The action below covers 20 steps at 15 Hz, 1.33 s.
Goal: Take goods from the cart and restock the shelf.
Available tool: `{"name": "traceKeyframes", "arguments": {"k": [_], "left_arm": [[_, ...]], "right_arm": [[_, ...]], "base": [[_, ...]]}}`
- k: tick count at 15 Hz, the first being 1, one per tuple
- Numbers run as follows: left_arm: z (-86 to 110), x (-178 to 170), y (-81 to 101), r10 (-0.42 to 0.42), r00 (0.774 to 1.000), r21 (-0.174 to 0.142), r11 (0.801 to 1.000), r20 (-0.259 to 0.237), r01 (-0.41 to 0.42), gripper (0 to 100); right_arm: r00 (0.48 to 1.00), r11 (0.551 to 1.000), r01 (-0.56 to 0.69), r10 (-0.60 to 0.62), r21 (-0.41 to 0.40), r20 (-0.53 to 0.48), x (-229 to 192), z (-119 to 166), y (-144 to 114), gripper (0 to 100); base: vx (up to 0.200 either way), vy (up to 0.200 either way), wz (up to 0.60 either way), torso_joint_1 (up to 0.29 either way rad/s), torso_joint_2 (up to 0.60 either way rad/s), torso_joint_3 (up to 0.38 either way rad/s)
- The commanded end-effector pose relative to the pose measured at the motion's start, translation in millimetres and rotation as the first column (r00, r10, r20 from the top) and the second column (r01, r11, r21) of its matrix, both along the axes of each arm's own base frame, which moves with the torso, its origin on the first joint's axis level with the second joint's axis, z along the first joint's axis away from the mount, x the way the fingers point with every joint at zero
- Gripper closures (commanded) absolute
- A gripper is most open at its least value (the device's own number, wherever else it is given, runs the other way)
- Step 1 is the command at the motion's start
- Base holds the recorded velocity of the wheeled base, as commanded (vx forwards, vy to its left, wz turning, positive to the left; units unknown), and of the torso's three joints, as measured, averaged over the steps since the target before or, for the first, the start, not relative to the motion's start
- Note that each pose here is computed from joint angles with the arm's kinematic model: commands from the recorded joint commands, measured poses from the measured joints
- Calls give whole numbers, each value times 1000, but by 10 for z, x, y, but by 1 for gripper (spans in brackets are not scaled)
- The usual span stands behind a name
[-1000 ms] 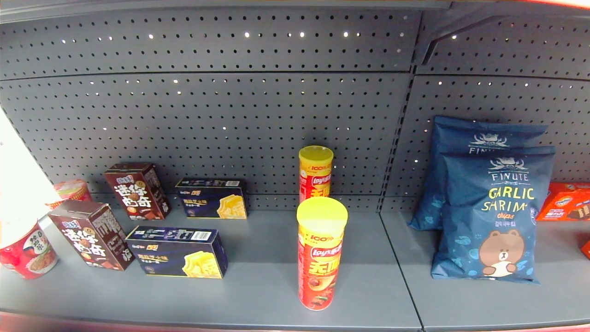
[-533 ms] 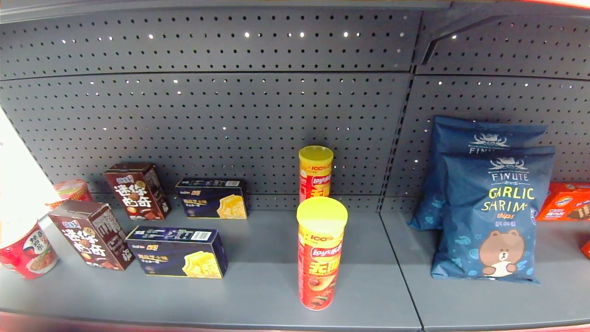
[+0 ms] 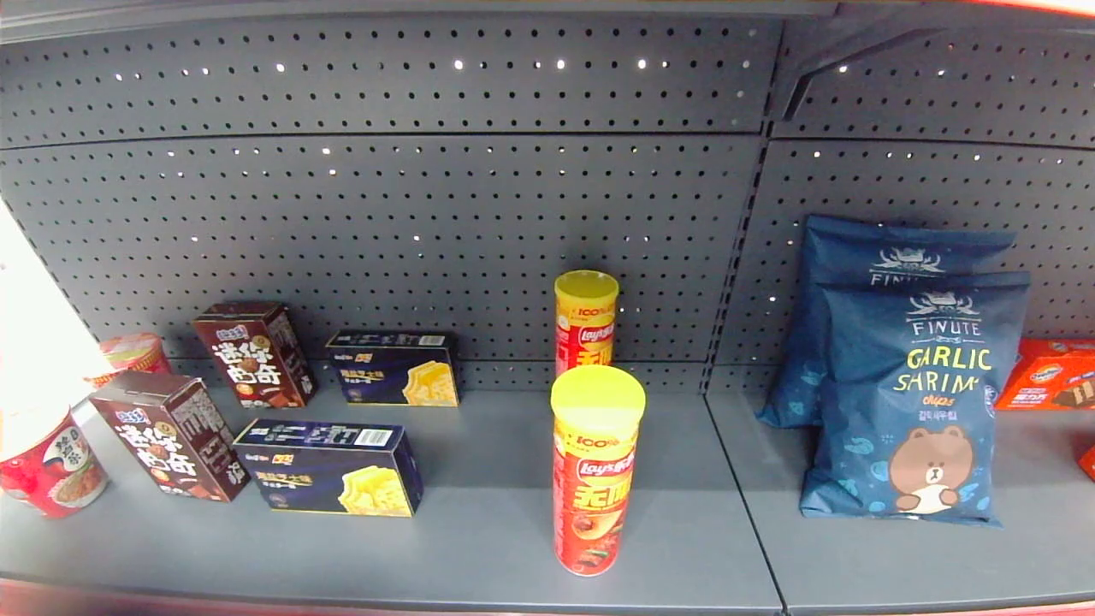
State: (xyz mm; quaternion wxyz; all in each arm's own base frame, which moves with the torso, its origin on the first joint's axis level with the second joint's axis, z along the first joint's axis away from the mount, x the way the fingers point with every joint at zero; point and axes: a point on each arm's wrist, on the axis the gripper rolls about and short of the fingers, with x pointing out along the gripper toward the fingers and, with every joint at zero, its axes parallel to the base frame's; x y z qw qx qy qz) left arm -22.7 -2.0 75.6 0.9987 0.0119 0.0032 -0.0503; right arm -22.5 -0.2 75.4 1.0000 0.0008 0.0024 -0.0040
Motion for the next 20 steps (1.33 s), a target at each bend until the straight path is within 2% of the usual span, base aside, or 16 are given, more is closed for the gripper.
{"name": "traceKeyframes", "arguments": {"k": [1,5,13,20], "left_arm": [[-1,-2,0,-1,1000,2,1000,3,1,0],[-1,-2,-2,-7,1000,15,1000,5,7,0],[-1,-2,0,-1,1000,-1,1000,3,1,0],[-1,-2,0,-1,1000,-1,1000,3,1,0]], "right_arm": [[1000,1000,-2,2,0,0,0,0,0,0],[1000,1000,0,0,0,0,0,0,0,0],[1000,1000,0,0,0,0,0,0,0,0],[1000,1000,0,0,-2,0,0,0,0,0]], "base": [[0,0,0,0,0,0],[0,0,0,0,0,0],[-25,0,0,1,0,0],[0,0,0,0,0,0]]}}
